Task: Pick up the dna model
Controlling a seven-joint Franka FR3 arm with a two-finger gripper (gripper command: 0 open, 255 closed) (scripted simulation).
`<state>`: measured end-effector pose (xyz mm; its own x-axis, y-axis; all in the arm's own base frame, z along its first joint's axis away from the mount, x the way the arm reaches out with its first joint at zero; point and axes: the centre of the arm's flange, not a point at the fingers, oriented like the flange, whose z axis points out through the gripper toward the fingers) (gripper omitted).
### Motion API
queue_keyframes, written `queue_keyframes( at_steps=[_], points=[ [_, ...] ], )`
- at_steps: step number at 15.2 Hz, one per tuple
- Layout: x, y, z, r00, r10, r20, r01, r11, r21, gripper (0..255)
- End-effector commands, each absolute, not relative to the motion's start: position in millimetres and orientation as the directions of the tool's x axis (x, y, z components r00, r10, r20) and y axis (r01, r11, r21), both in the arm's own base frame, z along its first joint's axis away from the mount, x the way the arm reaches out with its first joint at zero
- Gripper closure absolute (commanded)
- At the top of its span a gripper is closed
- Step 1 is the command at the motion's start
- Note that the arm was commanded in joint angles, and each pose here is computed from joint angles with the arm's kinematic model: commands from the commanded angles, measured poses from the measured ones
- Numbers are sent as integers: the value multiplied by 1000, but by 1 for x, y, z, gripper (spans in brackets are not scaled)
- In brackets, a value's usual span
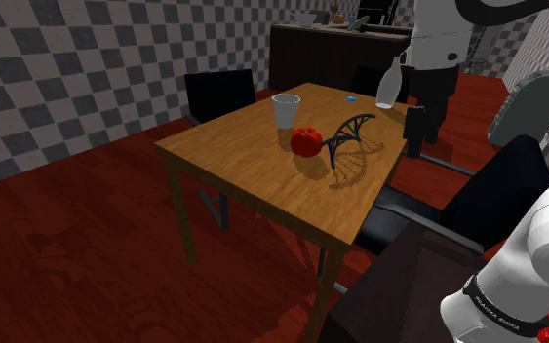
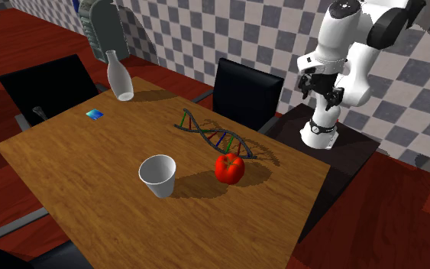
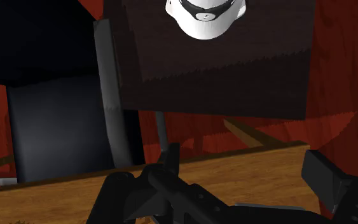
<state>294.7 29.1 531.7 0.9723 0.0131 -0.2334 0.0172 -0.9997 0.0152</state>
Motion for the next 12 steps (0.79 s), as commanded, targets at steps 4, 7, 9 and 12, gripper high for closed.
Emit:
queue_keyframes(
  at_steps=[4, 7, 9, 12],
  points=[
    [337, 9, 526, 961, -46, -272, -47, -999, 1, 0],
    [377, -15, 518, 945, -103, -312, -112, -994, -11, 0],
    [403, -31, 511, 931, -141, -338, -155, -988, -17, 0],
    [440, -58, 500, 905, -195, -377, -220, -975, -25, 0]
  ],
)
